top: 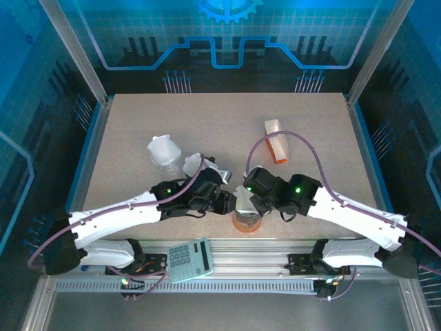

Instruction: Place the coffee filter in the dripper

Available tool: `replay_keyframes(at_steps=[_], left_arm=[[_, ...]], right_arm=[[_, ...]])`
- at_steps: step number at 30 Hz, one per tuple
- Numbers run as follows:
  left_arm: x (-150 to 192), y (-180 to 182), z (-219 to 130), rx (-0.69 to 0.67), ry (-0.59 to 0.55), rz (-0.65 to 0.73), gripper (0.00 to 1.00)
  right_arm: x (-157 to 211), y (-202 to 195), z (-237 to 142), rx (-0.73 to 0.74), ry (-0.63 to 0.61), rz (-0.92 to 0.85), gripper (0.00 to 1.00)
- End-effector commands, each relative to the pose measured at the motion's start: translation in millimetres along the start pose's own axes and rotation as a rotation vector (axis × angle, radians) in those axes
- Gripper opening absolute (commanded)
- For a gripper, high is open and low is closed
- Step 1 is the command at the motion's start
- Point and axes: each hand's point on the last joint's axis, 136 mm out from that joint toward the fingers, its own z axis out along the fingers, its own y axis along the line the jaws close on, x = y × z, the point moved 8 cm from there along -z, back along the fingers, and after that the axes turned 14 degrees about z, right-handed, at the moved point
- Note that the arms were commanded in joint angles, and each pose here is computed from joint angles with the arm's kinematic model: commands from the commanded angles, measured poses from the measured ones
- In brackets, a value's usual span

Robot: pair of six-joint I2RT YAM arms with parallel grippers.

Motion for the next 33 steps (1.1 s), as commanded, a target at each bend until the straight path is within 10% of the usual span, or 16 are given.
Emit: replay_keyframes(at_steps=[1, 13, 33], left_arm=[[2, 2, -5, 0.003, 0.0, -0.012, 0.2], [1, -1, -4, 0.025, -0.001, -0.016, 0.18], [1, -2, -5, 0.035, -0.002, -0.025, 0.19]], right_arm=[[-3, -2, -10, -0.008, -0.041, 0.03, 0.1], [-7, 1, -8, -0.092, -0.044, 0.096, 0.68], [6, -8, 23, -0.117, 0.069, 0.156, 0.63]])
